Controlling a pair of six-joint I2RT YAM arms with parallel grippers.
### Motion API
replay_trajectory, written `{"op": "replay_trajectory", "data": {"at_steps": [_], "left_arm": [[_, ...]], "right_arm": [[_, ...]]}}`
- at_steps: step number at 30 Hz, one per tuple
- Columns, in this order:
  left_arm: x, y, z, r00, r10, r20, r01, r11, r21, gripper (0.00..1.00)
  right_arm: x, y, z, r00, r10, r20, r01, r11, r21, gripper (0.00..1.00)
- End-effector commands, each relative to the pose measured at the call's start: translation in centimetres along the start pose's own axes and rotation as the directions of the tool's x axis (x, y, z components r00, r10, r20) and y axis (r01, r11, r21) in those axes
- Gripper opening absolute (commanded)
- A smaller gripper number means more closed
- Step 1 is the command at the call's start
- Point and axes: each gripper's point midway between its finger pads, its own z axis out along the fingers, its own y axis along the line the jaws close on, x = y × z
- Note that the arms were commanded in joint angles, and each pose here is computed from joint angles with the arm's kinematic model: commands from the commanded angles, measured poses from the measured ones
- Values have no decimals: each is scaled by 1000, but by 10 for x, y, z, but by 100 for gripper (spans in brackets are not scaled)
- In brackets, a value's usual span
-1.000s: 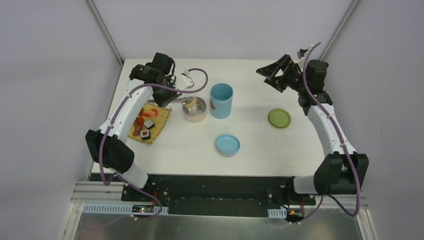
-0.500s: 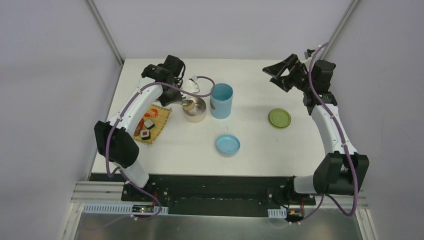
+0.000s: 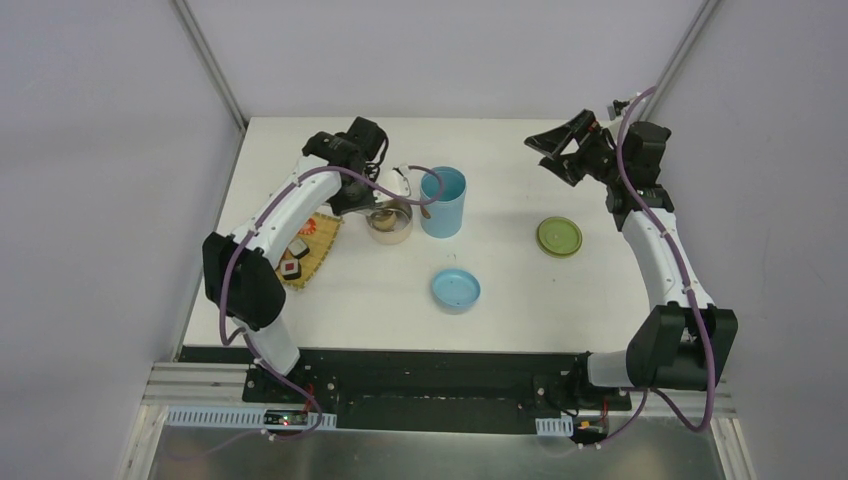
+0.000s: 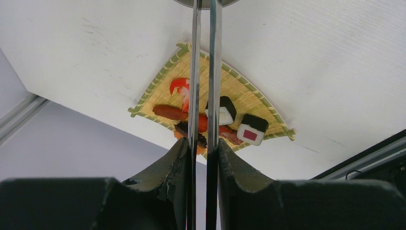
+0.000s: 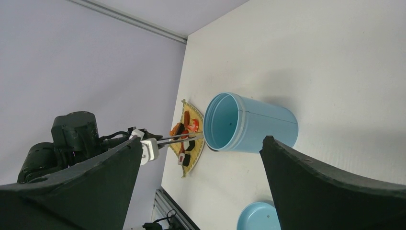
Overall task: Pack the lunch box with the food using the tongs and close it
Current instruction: Place the fake food in the packing box.
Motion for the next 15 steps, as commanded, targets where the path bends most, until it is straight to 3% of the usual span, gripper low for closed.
{"op": "replay_trajectory", "data": {"at_steps": [1,10,15], "left_arm": [[4,1,1,998,44,-40,-44,999,2,25],[9,-1,-6,997,59,-47,-59,998,0,46],[5,-4,-20,1000,2,9,-2,1000,-2,47]], "right_arm": [[-8,16,-9,999,-38,29,40,998,-49,99],[-10,14,-10,999,-34,33,35,998,-47,99],[-12,16,-10,999,-37,35,39,998,-51,99]]}}
